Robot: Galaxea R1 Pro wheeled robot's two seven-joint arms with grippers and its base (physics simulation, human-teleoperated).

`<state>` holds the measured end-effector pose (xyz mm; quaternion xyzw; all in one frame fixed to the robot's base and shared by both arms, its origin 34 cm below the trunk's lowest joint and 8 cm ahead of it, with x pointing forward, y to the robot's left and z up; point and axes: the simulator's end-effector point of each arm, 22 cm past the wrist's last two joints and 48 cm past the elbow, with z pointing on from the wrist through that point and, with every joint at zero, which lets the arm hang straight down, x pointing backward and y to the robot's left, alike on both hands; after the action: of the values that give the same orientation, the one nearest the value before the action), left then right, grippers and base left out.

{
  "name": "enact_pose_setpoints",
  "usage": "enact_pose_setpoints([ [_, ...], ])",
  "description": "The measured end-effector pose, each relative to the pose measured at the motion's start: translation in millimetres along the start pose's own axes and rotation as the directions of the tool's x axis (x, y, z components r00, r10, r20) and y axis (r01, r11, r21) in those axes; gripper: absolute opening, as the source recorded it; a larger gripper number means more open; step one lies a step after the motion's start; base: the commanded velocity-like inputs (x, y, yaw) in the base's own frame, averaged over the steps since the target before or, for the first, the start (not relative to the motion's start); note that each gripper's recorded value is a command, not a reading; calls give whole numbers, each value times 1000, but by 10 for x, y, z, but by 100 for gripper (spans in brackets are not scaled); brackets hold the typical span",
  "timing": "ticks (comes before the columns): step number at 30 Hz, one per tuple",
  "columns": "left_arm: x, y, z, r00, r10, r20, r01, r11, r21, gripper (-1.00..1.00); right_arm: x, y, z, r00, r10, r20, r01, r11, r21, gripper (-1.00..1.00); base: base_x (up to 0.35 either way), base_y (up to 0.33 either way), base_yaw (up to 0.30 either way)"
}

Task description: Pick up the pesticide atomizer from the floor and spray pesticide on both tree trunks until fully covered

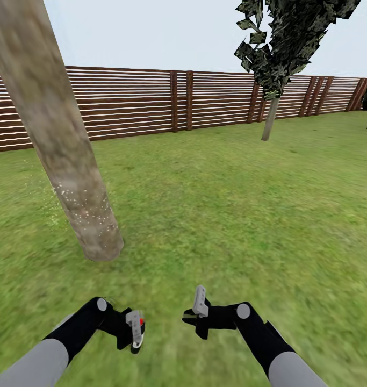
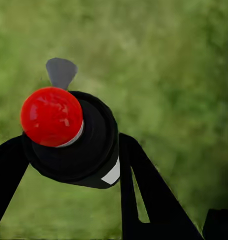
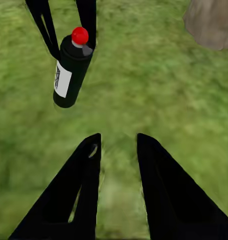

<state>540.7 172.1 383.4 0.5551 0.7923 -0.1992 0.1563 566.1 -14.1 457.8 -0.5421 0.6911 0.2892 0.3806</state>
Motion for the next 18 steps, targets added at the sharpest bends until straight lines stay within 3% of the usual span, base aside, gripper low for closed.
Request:
enact_pose_setpoints([
  [3, 552, 169, -234, 997, -44, -70, 41, 998, -36, -100, 29, -11, -17, 1000, 5, -3, -5, 1000, 3, 100, 0, 0, 0],
  [6, 904, 171, -265, 988, -105, -112, 99, 994, -55, -100, 153, 17, -6, 999, 29, -21, -29, 1000, 9, 100, 0, 0, 0],
  [7, 1003, 248, -252, 984, -131, -118, 118, 987, -105, -100, 346, 11, -4, 997, 67, -49, -65, 997, 42, 100, 0, 0, 0],
  [8, 1068, 356, -251, 979, -177, -100, 158, 973, -168, -100, 616, -85, -67, 990, 107, -87, -97, 988, 117, 100, 0, 0, 0],
  [9, 1136, 463, -255, 967, -249, -59, 229, 945, -233, -100, 936, -211, -177, 979, 154, -131, -124, 969, 215, 100, 0, 0, 0],
  [10, 1229, 568, -261, 936, -352, 18, 341, 891, -301, -100, 1360, -311, -331, 957, 227, -182, -155, 926, 344, 100, 0, 0, 0],
  [11, 1255, 668, -272, 895, -429, 124, 444, 826, -348, -100, 1743, -376, -511, 924, 323, -204, -192, 855, 481, 100, 0, 0, 0],
  [12, 1316, 722, -283, 858, -473, 198, 512, 768, -384, -100, 1997, -419, -677, 893, 404, -198, -221, 776, 590, 100, 0, 0, 0],
  [13, 1550, 729, -300, 792, -536, 292, 608, 654, -450, -100, 2260, -450, -904, 851, 502, -157, -254, 654, 712, 100, 0, 0, 0],
  [14, 1713, 691, -311, 762, -559, 327, 643, 591, -487, -100, 2356, -443, -996, 834, 536, -134, -266, 602, 753, 100, 0, 0, 0],
  [15, 1978, 712, -463, 684, -574, 451, 717, 418, -557, -100, 2483, -370, -1125, 811, 581, -68, -303, 517, 801, 100, 0, 0, 0],
  [16, 2400, 420, -489, 627, -607, 487, 746, 289, -600, -100, 2576, -270, -1218, 796, 605, -10, -332, 450, 829, 100, 0, 0, 0],
  [17, 2510, 362, -556, 606, -598, 525, 756, 228, -613, -100, 2633, -204, -1298, 790, 613, 31, -343, 400, 850, 100, 0, 0, 0],
  [18, 2626, 244, -570, 587, -602, 540, 763, 189, -618, -100, 2662, -172, -1391, 792, 607, 70, -344, 349, 872, 100, 0, 0, 0],
])
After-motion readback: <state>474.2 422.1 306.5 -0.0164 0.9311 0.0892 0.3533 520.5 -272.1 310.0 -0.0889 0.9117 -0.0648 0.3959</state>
